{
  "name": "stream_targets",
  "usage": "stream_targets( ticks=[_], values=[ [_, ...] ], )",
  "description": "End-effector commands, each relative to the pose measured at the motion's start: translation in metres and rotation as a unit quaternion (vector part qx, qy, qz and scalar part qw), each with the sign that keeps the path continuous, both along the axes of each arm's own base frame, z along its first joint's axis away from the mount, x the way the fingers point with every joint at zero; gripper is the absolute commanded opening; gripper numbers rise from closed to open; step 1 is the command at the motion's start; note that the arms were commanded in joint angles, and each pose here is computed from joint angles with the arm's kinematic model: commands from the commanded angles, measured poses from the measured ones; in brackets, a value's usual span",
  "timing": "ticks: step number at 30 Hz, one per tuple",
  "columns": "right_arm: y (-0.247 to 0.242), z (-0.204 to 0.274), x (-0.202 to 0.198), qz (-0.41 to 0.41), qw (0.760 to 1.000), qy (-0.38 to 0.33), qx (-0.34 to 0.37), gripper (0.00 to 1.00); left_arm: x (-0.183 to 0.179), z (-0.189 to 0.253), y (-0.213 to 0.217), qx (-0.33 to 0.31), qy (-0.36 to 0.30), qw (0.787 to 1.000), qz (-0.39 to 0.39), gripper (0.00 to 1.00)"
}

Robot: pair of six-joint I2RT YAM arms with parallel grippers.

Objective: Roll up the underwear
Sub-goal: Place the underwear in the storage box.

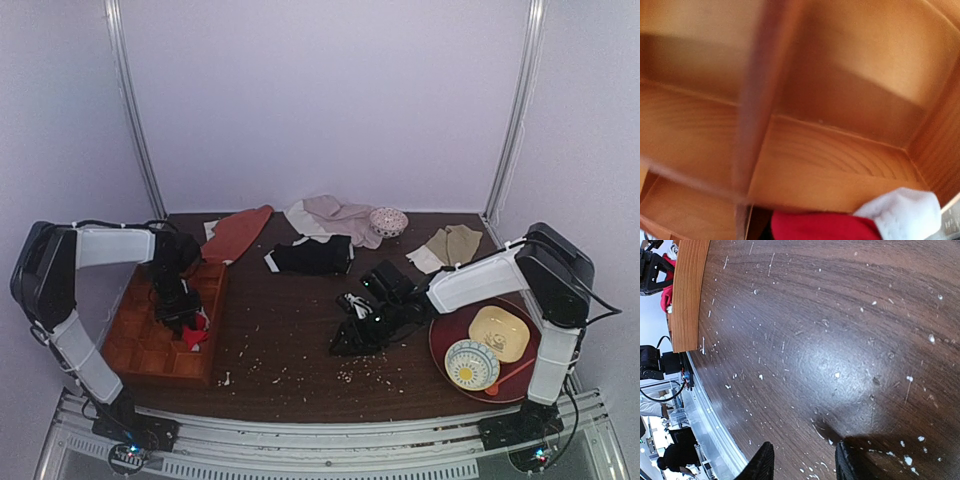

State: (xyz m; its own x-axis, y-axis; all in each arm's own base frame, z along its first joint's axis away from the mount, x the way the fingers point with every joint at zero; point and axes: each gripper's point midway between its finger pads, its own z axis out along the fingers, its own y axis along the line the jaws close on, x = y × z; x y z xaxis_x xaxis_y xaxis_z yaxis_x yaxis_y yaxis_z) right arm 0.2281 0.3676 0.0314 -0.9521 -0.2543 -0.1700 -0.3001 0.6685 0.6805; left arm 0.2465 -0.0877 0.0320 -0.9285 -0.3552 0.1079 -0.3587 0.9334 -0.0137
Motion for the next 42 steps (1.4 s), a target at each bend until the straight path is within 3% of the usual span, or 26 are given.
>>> stream_targets(
  ticks=[1,5,19,31,42],
  values=[
    [-0.018,-0.012,-0.006,-0.003,1.0,0.015,-0.024,0.42,-0.014,-0.006,0.05,0.172,-0.007,0.983,0.061,0.0],
    [-0.021,-0.012,-0.006,-0.001,1.0,0.016,-0.023,0.42,-0.012,-0.002,0.037,0.187,-0.031,0.979,0.07,0.0],
    [-0.032,-0.011,-0.009,-0.003,0.999,0.021,-0.029,0.43,-0.012,-0.041,-0.002,0.109,-0.034,0.987,0.116,0.0],
    [-0.034,-0.012,-0.009,-0.005,0.999,0.023,-0.035,0.43,-0.036,-0.078,-0.018,0.058,0.006,0.978,0.2,0.0],
    [-0.033,-0.013,-0.009,-0.008,0.999,0.026,-0.035,0.42,-0.03,-0.073,-0.026,0.032,-0.007,0.971,0.235,0.0]
  ],
)
